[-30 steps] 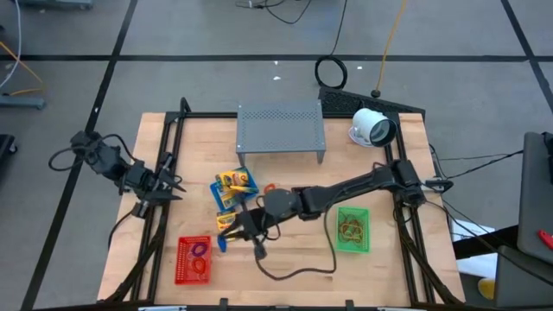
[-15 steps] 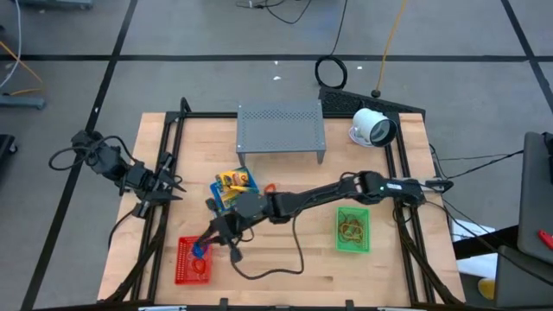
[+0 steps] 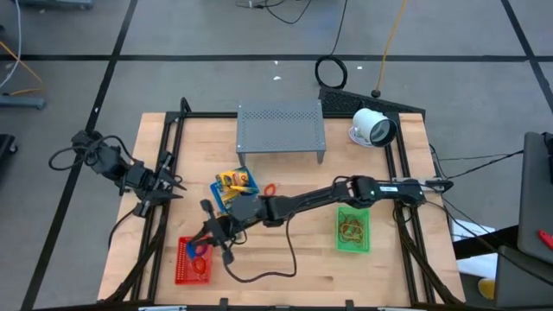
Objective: Pick & Place Office Desk Supplies
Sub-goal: Put the blue spiral keychain into the red bin
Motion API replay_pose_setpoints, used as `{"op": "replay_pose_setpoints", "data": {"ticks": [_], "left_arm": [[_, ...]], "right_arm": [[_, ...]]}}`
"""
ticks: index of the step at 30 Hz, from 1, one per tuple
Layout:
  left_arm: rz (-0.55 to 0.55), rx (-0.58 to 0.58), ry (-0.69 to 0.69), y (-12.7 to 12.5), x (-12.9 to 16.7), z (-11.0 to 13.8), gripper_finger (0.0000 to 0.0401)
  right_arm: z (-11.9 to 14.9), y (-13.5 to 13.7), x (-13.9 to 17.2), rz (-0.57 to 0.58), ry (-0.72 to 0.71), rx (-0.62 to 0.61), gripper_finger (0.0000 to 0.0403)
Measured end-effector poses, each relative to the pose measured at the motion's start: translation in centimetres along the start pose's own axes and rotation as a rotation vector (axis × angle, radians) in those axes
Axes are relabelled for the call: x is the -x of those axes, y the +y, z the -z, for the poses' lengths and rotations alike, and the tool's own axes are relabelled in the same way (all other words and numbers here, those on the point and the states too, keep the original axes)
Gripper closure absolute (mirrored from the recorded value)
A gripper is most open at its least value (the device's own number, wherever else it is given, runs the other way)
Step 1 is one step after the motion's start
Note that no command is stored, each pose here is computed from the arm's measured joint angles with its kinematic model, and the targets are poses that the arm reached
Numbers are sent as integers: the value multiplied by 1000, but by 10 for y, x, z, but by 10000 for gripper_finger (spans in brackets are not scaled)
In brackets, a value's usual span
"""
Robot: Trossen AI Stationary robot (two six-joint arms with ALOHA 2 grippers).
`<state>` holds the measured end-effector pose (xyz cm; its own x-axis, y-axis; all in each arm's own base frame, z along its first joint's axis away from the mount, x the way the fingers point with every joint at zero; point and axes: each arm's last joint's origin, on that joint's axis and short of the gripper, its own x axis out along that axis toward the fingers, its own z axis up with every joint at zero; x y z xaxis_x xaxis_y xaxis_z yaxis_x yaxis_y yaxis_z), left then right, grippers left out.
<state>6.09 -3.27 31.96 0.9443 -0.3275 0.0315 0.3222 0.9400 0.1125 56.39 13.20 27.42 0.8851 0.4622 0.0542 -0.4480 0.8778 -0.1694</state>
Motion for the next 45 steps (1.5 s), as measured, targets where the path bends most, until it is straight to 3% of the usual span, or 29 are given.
{"op": "replay_pose_setpoints", "data": {"ticks": [12, 24, 31, 45], "left_arm": [[-1, 1, 1, 0, 0, 0, 299], [-1, 2, 1, 0, 0, 0, 299], [-1, -1, 1, 0, 0, 0, 299], [-1, -5, 1, 0, 0, 0, 299]], "right_arm": [[47, 2, -9, 48, 92, -10, 403], [69, 2, -5, 120, 138, 21, 403], [86, 0, 0, 159, 92, 47, 403], [89, 0, 4, 171, 48, 65, 403]]}}
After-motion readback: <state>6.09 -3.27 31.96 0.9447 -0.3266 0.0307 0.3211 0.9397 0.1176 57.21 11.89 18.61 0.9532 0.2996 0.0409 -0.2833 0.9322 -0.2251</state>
